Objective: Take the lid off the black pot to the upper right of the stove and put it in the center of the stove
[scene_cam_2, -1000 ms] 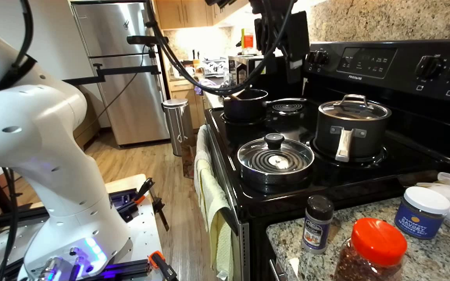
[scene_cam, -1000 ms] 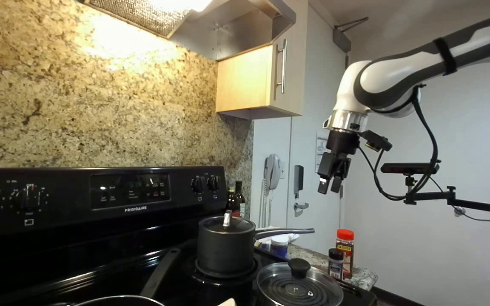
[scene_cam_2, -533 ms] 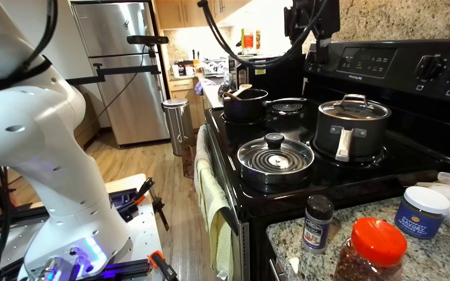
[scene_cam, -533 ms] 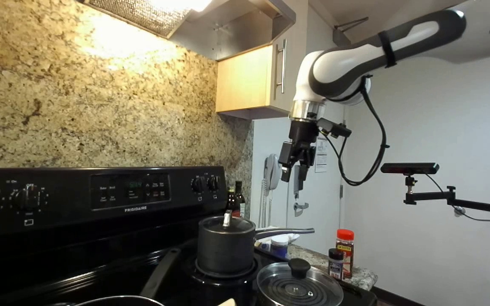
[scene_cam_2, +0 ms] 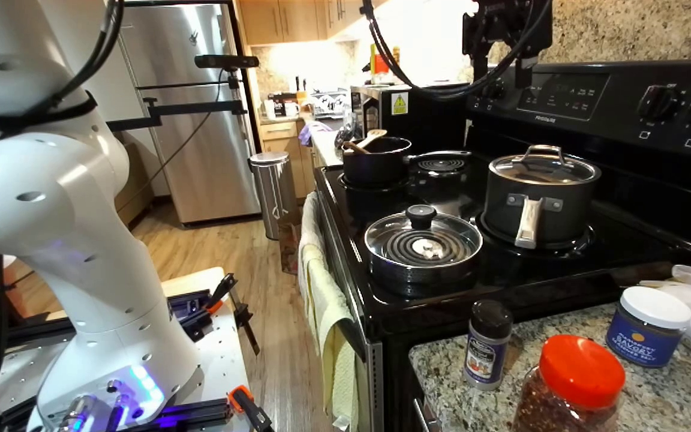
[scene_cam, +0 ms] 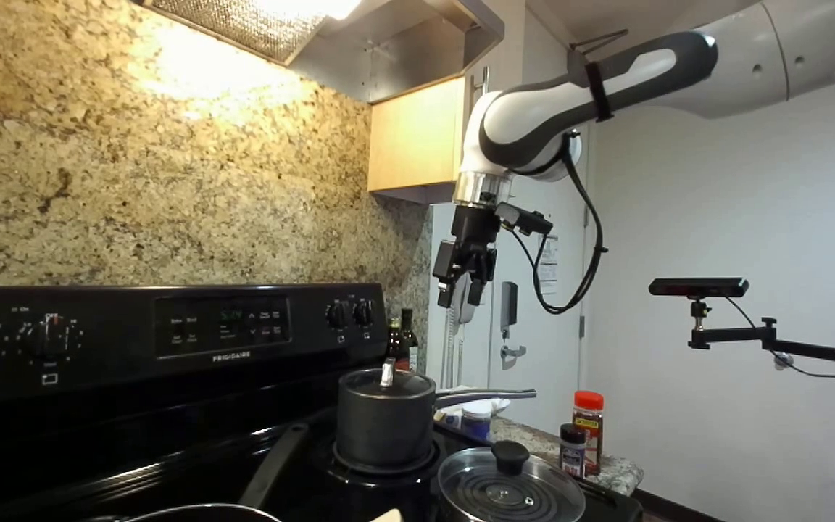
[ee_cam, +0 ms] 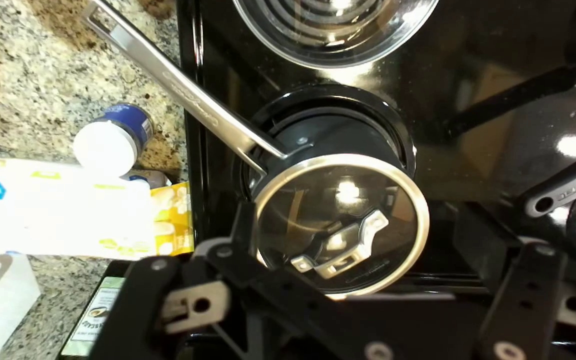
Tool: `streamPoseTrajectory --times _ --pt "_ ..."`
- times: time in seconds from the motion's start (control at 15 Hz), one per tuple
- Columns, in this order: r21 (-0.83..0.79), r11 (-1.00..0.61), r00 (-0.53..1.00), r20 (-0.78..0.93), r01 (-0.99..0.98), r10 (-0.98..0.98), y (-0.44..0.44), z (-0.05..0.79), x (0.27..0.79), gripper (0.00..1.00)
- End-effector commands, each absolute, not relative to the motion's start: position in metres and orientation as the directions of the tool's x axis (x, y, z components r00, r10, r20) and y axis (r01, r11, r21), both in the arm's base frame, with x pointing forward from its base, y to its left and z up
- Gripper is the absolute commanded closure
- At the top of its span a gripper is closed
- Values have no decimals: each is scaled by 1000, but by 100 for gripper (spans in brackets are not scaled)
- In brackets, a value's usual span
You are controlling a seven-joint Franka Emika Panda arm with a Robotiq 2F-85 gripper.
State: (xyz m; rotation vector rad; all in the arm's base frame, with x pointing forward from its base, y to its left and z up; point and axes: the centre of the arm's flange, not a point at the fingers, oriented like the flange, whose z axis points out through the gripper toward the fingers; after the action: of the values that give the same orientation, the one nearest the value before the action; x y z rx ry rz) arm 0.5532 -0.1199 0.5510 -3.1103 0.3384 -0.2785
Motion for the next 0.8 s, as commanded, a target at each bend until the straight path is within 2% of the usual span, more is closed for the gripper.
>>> streamPoseTrajectory --times 0.0,0.27,0.73 --pt "-32 -965 951 164 -260 -261 -118 550 552 0" --pt "-68 -863 850 150 -501 -505 -104 544 555 0" --pt "-138 -612 604 97 -779 -791 -66 531 583 0"
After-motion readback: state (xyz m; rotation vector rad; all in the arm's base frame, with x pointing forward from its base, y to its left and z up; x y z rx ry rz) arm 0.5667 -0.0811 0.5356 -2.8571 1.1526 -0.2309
